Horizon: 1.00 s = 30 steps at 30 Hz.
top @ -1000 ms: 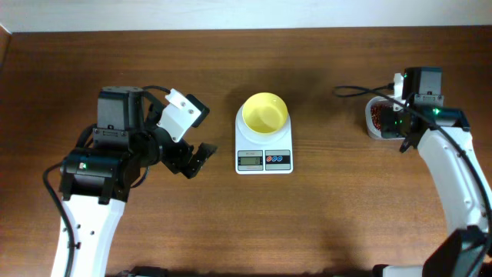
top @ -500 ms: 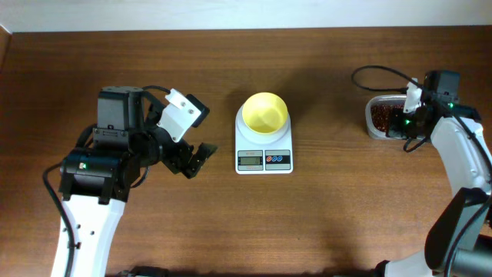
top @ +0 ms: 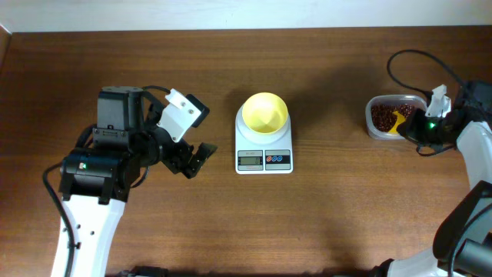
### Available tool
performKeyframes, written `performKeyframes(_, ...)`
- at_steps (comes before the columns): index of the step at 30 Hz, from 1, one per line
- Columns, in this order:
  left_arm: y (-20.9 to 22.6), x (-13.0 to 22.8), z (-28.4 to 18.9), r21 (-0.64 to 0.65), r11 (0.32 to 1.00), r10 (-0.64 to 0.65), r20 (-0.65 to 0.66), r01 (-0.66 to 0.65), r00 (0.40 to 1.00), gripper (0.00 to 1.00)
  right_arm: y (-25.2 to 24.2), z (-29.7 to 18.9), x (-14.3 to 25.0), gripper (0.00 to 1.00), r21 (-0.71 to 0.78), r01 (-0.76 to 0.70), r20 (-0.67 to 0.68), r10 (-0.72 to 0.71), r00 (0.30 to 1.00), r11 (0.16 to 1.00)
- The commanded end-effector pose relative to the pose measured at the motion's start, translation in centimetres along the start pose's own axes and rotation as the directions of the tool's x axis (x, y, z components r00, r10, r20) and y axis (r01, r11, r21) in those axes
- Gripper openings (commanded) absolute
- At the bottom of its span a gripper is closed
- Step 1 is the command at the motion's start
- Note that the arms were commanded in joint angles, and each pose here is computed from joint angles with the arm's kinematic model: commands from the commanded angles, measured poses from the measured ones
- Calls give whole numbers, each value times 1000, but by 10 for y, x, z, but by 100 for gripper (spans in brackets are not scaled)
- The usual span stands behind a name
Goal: Scoop item into bowl and weigh 50g on scale
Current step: 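Dip the yellow scoop into the red bean tub with the right gripper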
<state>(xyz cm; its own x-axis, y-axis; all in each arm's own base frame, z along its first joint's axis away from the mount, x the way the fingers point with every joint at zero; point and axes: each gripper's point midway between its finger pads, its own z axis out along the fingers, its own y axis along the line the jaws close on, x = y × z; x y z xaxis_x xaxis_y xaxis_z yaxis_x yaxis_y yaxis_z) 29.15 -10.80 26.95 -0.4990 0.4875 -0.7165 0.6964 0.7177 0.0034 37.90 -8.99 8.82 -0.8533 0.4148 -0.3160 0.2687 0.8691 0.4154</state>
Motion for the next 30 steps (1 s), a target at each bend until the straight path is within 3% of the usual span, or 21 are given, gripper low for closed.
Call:
performKeyframes(1, 3, -6, -5, -17, 1000, 24, 16, -24, 1000, 99, 9, 1, 6, 4, -82, -38, -35, 35, 999, 996)
performKeyframes(10, 3, -6, -5, -17, 1000, 24, 16, -24, 1000, 99, 16, 3, 3, 4, -124, -29, -22, 26, 999, 992)
performKeyframes(21, 2, -6, -5, -17, 1000, 24, 16, -24, 1000, 99, -10, 13, 12, 4, -104, -111, -74, 104, 992, 988)
performKeyframes(27, 2, -6, -5, -17, 1000, 24, 16, -24, 1000, 99, -11, -6, 1, 4, -264, -183, -37, 180, 983, 947)
performKeyframes(30, 3, -6, -5, -17, 1000, 24, 16, -24, 1000, 99, -14, -9, -1, 4, -272, -195, -30, 194, 981, 942)
